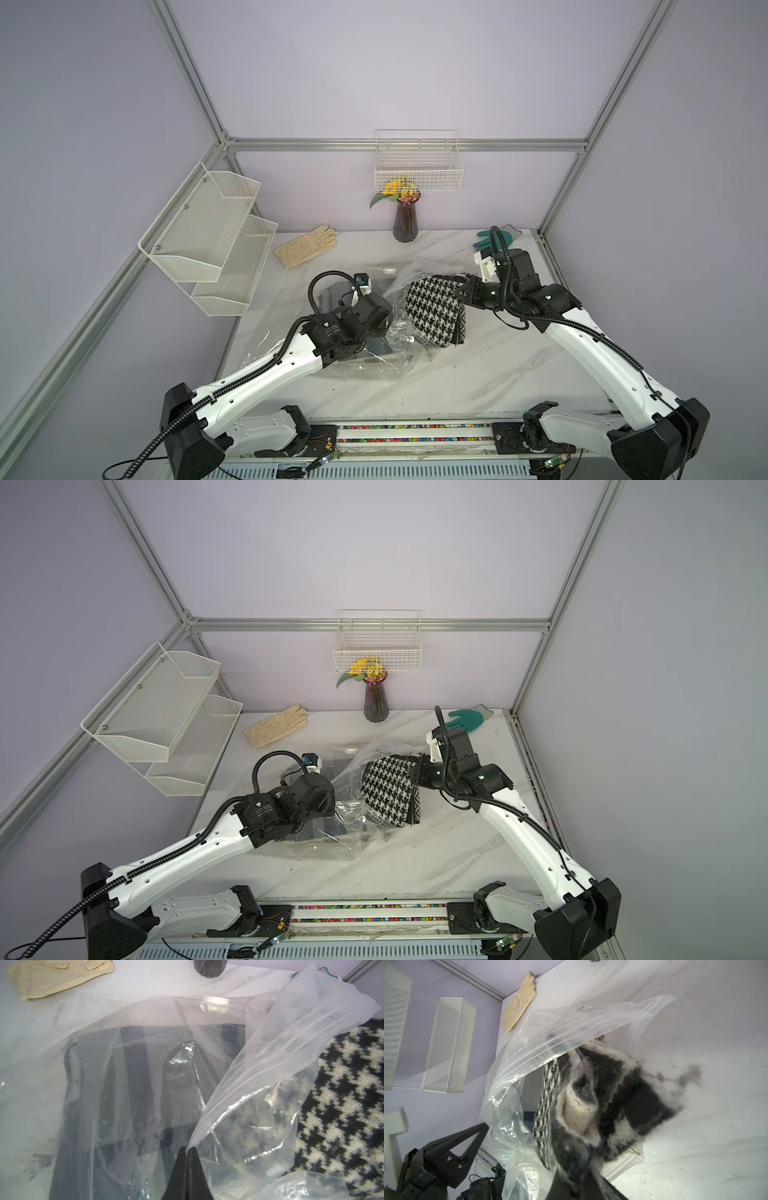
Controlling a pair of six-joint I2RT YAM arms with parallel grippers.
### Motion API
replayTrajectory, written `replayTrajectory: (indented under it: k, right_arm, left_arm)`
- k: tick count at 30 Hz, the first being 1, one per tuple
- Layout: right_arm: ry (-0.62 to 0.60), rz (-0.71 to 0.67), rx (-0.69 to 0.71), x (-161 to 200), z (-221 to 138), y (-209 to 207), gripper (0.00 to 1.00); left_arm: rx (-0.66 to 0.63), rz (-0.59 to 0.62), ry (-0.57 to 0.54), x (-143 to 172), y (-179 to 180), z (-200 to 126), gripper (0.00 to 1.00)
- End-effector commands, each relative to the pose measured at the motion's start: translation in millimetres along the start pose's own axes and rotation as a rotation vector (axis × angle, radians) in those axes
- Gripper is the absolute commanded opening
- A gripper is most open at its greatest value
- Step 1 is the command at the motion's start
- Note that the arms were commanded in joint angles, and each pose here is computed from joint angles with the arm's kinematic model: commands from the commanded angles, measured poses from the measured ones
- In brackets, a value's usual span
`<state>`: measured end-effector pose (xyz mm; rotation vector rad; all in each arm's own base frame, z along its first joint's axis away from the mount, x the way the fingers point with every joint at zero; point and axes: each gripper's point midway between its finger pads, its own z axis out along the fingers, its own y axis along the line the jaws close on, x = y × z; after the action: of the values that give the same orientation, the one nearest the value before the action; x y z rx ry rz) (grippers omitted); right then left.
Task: Take the scarf out of the vacuum bag
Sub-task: Take out the scarf from the vacuum bag.
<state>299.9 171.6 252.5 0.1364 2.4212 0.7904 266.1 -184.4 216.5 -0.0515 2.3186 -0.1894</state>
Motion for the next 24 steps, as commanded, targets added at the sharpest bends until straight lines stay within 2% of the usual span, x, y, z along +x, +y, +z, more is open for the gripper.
replayTrajectory:
  k: [1, 11, 17, 24]
  right_arm:
    - [-0.049, 0.035, 0.088, -5, -18, -23, 0.0]
    - [-0.1, 0.149, 0.29, -12, -22, -85, 0.0]
    - [-0.084, 0.246, 0.437, -21, -14, -148, 0.0]
    - [-0.104, 0.333, 0.546, -31, -20, -205, 0.0]
  left_arm:
    - [0.034, 0.003, -0.043, -20, 1, -7, 0.0]
    - [0.044, 0.059, -0.016, -28, 6, 4, 0.0]
    - [0.048, 0.046, -0.052, -39, 13, -4, 0.0]
    - [0.012, 0.068, -0.071, -48, 19, -3, 0.0]
